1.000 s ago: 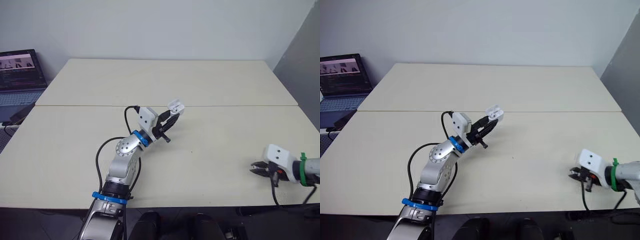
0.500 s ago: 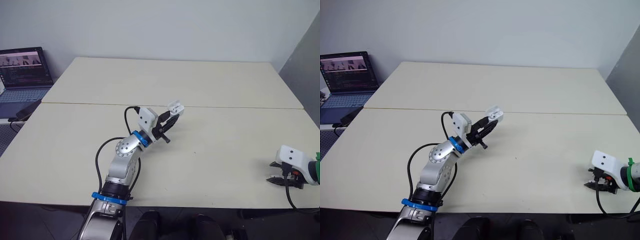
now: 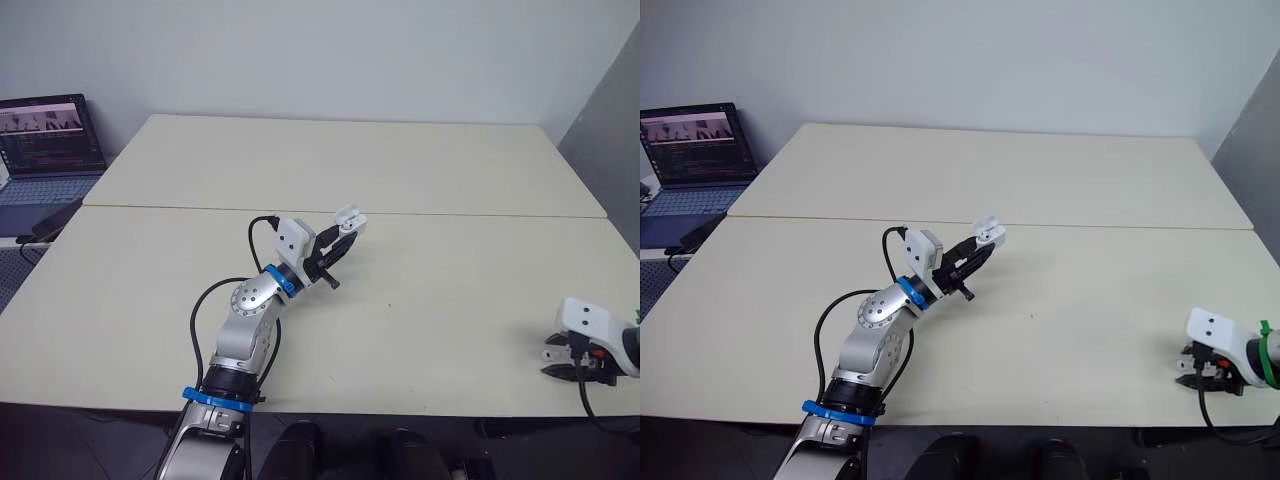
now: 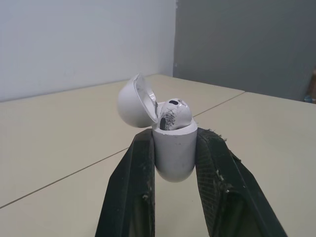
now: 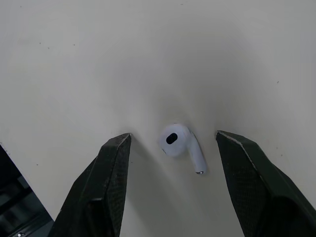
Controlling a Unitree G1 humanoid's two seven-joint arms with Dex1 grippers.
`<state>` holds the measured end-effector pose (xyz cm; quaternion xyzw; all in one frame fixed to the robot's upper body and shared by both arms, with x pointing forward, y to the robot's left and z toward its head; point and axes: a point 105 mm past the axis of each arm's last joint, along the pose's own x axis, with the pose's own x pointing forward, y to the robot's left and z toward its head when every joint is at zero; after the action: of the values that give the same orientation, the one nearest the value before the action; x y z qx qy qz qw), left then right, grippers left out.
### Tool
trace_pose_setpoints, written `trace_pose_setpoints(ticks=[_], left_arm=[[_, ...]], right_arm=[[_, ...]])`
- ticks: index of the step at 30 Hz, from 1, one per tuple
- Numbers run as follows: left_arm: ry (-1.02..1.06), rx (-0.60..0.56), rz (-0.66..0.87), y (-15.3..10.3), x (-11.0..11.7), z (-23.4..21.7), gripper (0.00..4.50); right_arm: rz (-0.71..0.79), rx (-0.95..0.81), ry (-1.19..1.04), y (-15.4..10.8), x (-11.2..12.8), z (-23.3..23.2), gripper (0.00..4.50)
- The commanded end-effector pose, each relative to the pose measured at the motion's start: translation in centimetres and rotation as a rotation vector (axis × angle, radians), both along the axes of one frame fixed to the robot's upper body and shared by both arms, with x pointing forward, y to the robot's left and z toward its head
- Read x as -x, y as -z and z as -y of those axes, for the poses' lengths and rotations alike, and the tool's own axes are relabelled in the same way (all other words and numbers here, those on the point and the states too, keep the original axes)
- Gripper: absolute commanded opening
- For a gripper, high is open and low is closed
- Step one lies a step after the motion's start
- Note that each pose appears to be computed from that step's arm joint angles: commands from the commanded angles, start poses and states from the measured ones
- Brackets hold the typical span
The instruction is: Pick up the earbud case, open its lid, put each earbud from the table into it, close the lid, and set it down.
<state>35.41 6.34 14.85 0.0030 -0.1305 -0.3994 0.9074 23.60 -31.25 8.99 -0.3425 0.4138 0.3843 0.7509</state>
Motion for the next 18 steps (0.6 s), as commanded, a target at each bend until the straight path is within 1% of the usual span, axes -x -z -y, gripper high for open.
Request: trace_pose_setpoints(ticks=[1,2,5,11,12,15,18], left_arm=[[0.005,0.018,0.062,-1.8,0.2,0.2,0.75],[0.006,0.018,0.063,-1.8,0.2,0.3,0.75],[0.006,0.018,0.063,-1.8,0.2,0.2,0.75],[0.000,0.017,0.064,-1.8,0.3,0.1,0.75],[0.000,0.017,0.064,-1.8,0.4,0.1,0.75],[0.001,0.017,0.065,-1.8,0.4,0.2,0.75],[0.003,0.019,0.066,-1.9,0.4,0.2,0.75]], right_arm=[[-0.018,0.025,-0.047,0.7,-0.1,-0.2,2.83],[-0.015,0.027,-0.057,0.7,-0.3,-0.3,2.83],[-0.019,0.050,-0.092,0.7,-0.5,-0.3,2.23],[-0.033,0.061,-0.103,0.7,-0.7,0.2,0.20],[-0.034,0.056,-0.099,0.6,-0.7,0.2,0.04],[-0.023,0.023,-0.101,0.0,-0.9,-0.4,0.04],[0.042,-0.082,-0.081,-1.5,-2.3,-2.8,0.04]])
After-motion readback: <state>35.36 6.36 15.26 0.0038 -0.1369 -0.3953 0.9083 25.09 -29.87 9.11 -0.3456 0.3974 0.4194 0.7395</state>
